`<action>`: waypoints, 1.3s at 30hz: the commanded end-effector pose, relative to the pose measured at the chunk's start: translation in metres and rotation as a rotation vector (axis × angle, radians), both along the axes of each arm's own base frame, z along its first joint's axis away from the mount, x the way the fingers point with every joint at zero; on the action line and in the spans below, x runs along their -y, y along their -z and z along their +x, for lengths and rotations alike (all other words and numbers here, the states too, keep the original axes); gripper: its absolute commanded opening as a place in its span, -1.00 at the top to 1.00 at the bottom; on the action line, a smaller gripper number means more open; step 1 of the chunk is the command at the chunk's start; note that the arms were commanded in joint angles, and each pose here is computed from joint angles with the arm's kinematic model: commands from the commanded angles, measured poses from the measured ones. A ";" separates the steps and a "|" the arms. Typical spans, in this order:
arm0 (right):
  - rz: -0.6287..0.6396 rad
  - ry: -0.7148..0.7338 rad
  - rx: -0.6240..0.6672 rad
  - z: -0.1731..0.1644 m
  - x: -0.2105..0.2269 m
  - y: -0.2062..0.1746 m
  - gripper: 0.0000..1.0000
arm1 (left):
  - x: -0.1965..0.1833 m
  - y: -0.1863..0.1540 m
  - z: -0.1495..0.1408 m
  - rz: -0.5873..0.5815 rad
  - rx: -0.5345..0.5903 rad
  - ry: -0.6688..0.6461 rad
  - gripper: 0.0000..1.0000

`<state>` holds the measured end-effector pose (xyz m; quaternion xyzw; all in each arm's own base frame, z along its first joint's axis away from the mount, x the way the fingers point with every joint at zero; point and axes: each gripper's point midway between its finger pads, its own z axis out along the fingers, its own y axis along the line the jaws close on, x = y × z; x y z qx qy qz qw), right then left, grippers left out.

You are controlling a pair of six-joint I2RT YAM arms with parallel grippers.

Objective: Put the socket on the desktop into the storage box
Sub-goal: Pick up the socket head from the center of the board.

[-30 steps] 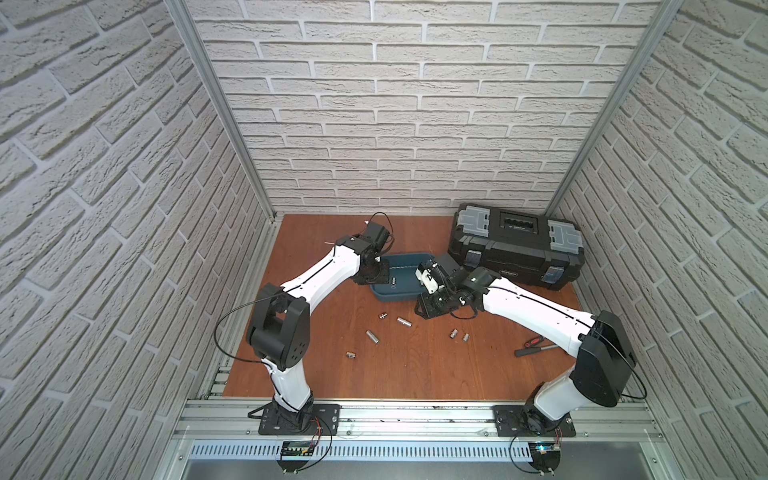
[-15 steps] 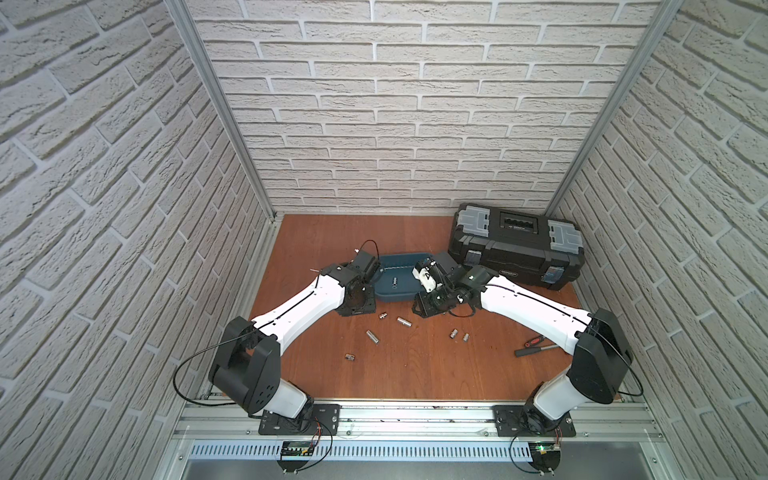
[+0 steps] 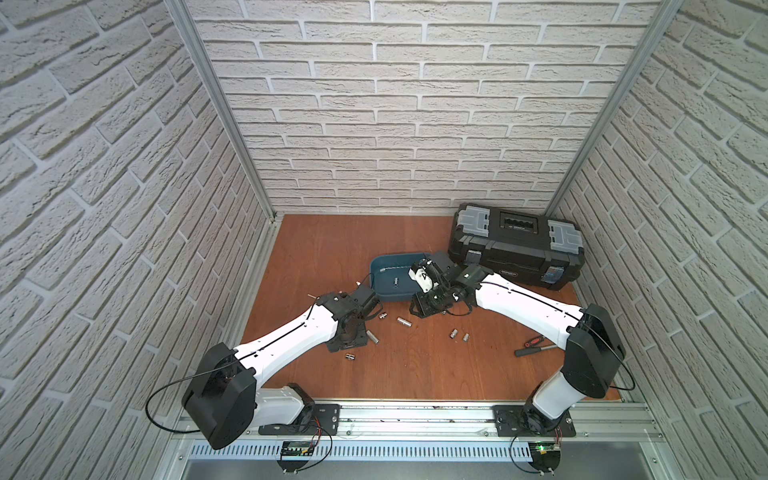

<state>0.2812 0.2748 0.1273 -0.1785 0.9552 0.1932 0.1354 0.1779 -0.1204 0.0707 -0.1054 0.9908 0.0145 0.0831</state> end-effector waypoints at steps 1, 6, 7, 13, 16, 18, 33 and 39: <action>0.012 -0.026 0.015 0.005 -0.005 -0.007 0.11 | 0.002 0.008 -0.006 -0.034 -0.003 -0.057 -0.15; 0.008 -0.031 0.017 0.006 -0.005 -0.007 0.11 | 0.009 0.023 -0.015 -0.078 -0.035 -0.089 -0.15; 0.006 -0.031 0.015 0.006 -0.004 -0.007 0.11 | 0.011 0.024 -0.015 -0.086 -0.034 -0.086 -0.16; 0.006 -0.034 0.009 0.007 -0.005 -0.005 0.11 | 0.016 0.028 -0.014 -0.094 -0.038 -0.055 -0.22; 0.005 -0.034 0.007 0.008 -0.005 -0.005 0.11 | 0.015 0.032 -0.015 -0.082 -0.053 -0.038 -0.22; 0.006 -0.033 0.003 0.008 -0.005 -0.004 0.11 | 0.012 0.035 -0.017 -0.059 -0.067 -0.028 -0.22; 0.018 -0.018 -0.006 0.008 -0.007 0.000 0.11 | -0.003 0.049 -0.017 -0.005 -0.109 0.008 -0.22; 0.013 -0.011 -0.009 0.008 -0.006 0.002 0.12 | -0.003 0.053 -0.015 -0.020 -0.119 0.019 -0.14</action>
